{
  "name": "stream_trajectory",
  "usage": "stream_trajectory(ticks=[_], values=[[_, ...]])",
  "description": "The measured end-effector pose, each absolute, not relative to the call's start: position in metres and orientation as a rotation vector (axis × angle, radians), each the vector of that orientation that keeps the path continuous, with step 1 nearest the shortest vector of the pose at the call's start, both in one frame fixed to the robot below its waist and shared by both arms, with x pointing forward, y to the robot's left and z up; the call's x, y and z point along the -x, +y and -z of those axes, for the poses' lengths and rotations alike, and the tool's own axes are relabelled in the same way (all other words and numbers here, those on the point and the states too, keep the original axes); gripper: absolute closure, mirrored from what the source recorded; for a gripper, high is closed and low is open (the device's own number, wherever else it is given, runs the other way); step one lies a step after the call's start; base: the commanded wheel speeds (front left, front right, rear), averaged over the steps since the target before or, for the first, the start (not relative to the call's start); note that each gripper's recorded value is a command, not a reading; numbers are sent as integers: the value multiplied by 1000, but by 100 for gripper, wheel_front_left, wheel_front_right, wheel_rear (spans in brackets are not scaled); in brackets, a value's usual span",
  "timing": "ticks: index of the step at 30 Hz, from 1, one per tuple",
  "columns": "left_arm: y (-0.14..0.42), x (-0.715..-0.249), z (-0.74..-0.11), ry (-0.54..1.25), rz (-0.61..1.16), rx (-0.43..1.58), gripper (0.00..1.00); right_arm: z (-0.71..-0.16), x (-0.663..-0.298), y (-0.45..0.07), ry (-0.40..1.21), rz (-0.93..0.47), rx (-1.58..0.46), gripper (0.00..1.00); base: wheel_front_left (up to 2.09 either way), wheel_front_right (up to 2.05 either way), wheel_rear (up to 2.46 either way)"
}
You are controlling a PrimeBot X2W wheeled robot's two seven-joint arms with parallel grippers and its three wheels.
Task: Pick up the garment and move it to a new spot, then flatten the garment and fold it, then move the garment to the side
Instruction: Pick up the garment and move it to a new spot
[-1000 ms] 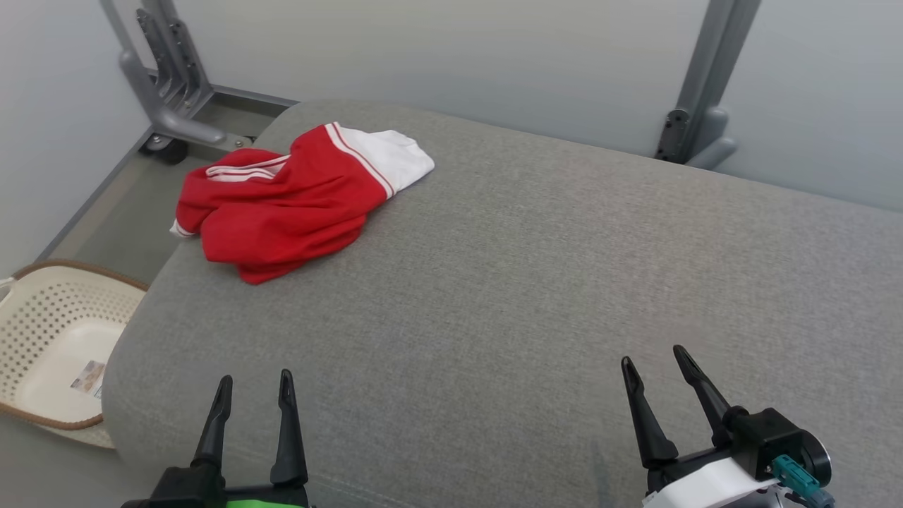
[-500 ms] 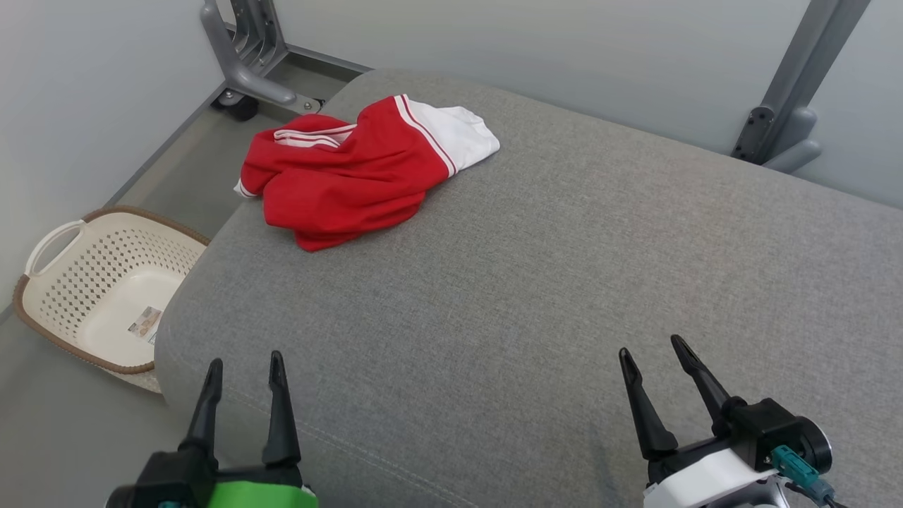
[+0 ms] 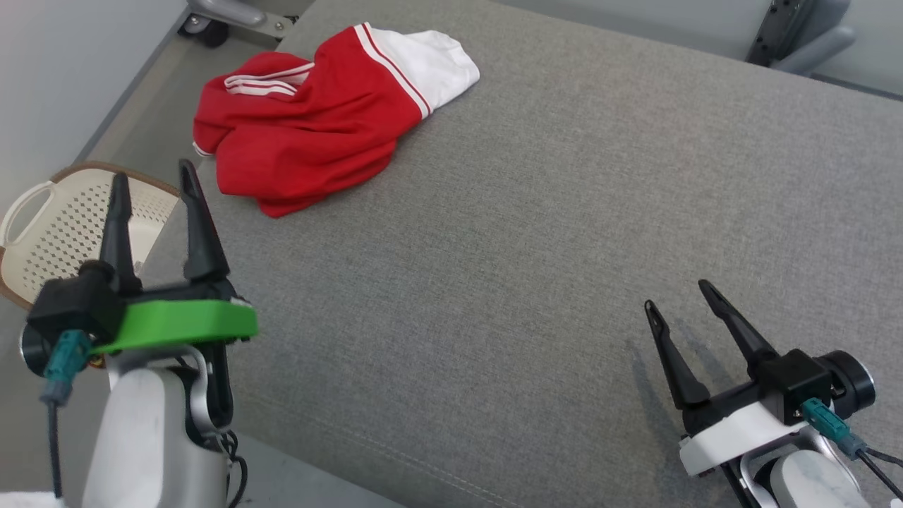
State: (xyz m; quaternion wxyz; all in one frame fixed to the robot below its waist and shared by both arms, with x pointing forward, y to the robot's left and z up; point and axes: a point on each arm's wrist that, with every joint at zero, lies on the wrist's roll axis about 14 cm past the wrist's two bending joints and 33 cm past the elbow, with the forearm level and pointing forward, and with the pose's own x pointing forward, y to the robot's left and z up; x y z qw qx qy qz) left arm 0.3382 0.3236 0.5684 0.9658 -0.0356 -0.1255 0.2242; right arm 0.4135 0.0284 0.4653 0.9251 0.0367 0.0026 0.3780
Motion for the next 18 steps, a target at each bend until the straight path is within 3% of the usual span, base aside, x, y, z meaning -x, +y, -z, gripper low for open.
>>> stream_trajectory(ticks=[8,18], values=[[348,-412,-546,-184,-457,144,0,-437,-448,0,32,-747,-19,0,0,0,0],[371,-510,-480,131,-439,235,0,-400,-473,-37,97,-661,-29,0,0,0,0]])
